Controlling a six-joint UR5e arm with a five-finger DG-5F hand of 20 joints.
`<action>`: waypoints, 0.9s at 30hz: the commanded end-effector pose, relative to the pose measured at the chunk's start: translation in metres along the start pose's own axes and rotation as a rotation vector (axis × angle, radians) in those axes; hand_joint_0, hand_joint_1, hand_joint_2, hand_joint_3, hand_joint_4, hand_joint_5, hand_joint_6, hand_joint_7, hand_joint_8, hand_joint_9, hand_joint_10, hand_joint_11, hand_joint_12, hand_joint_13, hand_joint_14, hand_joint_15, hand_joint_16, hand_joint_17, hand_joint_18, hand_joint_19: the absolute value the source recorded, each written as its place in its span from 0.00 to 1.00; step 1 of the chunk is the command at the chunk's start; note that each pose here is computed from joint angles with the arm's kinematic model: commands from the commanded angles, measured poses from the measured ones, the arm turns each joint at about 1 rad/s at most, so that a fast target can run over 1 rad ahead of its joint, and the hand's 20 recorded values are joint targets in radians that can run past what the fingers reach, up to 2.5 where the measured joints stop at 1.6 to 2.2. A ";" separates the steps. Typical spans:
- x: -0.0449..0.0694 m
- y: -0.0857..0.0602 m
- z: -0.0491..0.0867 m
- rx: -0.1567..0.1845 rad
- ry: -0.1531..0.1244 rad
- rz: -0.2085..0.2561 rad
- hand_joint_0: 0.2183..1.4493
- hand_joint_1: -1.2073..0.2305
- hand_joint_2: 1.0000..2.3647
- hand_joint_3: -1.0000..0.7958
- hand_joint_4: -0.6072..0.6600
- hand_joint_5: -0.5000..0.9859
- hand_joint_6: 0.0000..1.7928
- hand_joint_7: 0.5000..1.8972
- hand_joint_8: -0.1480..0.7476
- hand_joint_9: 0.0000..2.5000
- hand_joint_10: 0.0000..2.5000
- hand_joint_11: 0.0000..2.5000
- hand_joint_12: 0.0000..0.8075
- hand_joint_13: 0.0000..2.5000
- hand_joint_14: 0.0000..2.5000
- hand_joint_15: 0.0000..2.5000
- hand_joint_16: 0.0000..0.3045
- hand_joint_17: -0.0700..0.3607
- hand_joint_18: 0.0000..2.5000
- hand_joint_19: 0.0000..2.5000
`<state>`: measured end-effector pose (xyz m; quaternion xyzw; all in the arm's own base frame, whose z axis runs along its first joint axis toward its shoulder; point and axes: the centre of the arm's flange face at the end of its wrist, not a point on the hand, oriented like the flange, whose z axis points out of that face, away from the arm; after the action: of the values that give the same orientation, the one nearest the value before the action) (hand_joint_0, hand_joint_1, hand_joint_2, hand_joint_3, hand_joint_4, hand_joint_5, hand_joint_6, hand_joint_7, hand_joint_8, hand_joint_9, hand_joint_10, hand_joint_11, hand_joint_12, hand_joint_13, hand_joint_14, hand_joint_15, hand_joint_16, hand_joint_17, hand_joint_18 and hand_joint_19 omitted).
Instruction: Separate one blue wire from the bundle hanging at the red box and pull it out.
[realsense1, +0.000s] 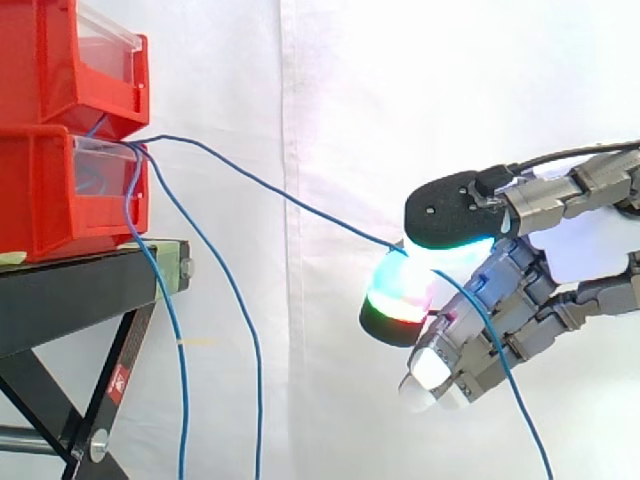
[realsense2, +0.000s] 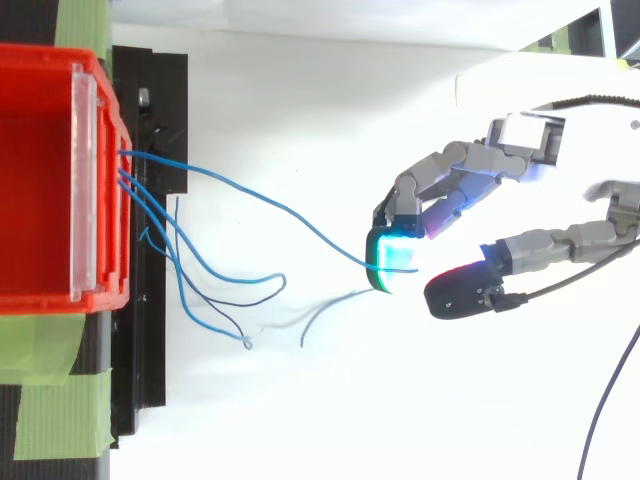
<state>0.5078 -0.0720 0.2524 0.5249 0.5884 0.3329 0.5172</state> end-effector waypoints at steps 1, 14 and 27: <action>0.000 0.001 0.000 -0.001 0.000 0.000 0.17 0.37 0.54 0.48 0.32 0.29 0.48 0.43 0.58 0.35 0.00 0.15 0.62 0.20 0.00 0.14 0.24 0.55 0.16 0.05; 0.000 0.000 0.000 0.000 0.000 -0.001 0.17 0.37 0.52 0.48 0.32 0.29 0.48 0.42 0.59 0.35 0.00 0.15 0.63 0.20 0.00 0.14 0.24 0.55 0.17 0.05; 0.000 0.000 0.000 0.000 0.000 0.001 0.18 0.37 0.51 0.49 0.33 0.29 0.48 0.42 0.59 0.35 0.00 0.14 0.63 0.21 0.00 0.14 0.24 0.55 0.17 0.05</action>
<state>0.5077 -0.0720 0.2524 0.5248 0.5885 0.3328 0.5172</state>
